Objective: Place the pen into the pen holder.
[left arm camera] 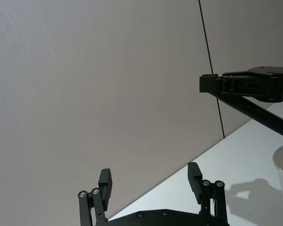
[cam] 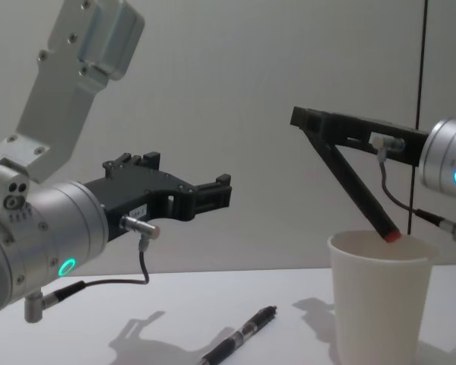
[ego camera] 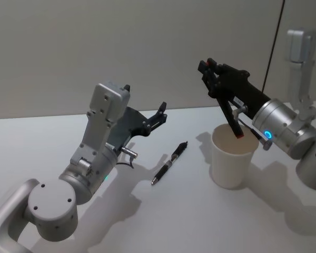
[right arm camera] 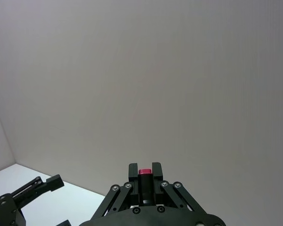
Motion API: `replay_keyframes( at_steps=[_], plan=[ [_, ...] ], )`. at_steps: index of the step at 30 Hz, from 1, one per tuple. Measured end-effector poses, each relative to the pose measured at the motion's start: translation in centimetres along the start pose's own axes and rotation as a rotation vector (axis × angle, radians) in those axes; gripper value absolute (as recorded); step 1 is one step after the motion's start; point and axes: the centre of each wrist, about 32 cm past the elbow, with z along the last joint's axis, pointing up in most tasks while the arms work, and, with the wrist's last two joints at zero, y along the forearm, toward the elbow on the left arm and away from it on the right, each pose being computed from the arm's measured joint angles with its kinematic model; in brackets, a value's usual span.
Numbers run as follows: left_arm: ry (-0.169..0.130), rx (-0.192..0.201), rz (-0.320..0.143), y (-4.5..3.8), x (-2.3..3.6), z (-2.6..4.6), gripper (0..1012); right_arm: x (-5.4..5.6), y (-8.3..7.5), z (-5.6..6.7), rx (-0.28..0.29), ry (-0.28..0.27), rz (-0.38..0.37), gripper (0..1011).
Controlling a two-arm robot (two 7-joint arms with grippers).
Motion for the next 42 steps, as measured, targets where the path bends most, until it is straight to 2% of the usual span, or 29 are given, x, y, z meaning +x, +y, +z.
replay_keyframes(
  at_steps=[24, 42],
  plan=[
    [0.000, 0.000, 0.000, 0.00, 0.00, 0.00, 1001, 0.0, 0.2, -0.3, -0.008, -0.003, 0.006, 163],
    [0.000, 0.000, 0.000, 0.00, 0.00, 0.00, 1001, -0.4, -0.9, -1.0, 0.017, -0.036, 0.018, 164]
  ],
)
